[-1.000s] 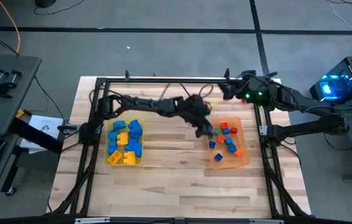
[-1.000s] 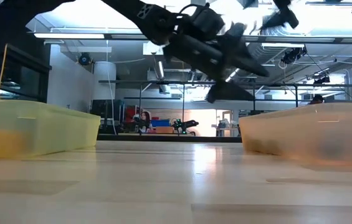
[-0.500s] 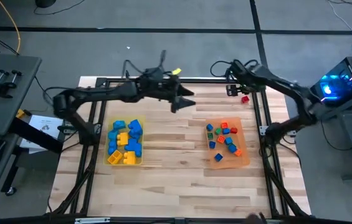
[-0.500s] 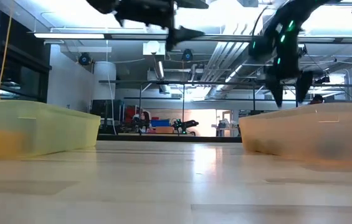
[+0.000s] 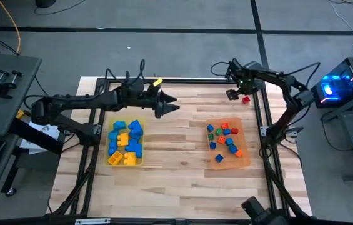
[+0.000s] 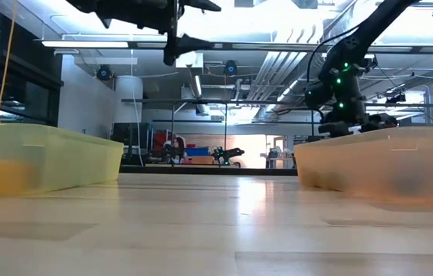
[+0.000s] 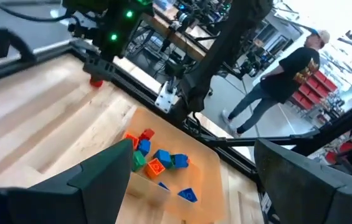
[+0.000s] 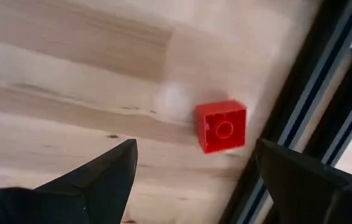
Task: Sort blocks by size
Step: Put the small red game piece into the orange bin
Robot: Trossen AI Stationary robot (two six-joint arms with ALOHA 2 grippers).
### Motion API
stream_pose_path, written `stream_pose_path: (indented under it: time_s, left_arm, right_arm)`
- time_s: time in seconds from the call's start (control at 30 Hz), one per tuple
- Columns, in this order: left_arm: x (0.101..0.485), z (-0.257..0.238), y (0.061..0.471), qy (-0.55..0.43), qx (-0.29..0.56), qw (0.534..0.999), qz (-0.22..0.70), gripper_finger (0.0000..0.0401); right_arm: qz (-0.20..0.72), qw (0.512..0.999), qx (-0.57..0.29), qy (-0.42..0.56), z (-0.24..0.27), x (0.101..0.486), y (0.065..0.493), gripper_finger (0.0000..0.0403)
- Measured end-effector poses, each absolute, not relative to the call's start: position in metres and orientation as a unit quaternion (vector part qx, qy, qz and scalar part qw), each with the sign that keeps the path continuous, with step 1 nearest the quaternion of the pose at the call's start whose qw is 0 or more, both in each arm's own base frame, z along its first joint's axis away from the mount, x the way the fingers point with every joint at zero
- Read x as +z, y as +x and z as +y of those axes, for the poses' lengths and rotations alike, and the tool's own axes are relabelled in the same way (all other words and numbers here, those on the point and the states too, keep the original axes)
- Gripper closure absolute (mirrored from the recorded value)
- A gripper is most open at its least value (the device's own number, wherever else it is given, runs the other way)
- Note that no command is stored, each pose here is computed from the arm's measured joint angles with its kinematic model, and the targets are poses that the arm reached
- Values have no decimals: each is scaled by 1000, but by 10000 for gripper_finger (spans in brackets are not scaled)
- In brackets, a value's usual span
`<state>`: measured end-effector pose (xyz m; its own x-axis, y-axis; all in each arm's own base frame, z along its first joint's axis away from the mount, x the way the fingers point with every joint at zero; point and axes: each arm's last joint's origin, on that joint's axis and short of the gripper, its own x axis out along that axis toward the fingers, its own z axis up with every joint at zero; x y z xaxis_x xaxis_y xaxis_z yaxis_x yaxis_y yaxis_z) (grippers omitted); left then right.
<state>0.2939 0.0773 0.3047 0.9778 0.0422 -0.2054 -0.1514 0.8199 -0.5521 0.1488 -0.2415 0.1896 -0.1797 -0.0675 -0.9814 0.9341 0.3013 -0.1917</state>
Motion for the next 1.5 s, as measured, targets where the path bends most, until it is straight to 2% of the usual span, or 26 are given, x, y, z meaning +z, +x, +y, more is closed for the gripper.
stream_pose_path:
  time_s: [0.2,0.47,0.53,0.67,0.87,1.2,1.5]
  left_arm:
    - [303,70,295,-311,41,945,97,82]
    - [304,62,297,-311,27,945,97,82]
    - [304,61,297,-313,27,945,97,82]
    - [304,61,297,-317,17,943,100,82]
    - [304,58,298,-327,3,939,104,82]
    - [304,49,299,-327,-30,937,116,82]
    - [303,42,300,-327,-38,936,125,82]
  right_arm:
    - [589,492,-512,387,-254,170,146,82]
    - [601,445,-546,378,-255,149,154,82]
    - [601,446,-545,378,-255,148,155,82]
    - [594,470,-489,432,-256,146,156,82]
    - [593,481,-468,445,-253,145,161,82]
    - [637,524,-407,392,-235,145,186,82]
    - [650,534,-383,383,-222,145,199,82]
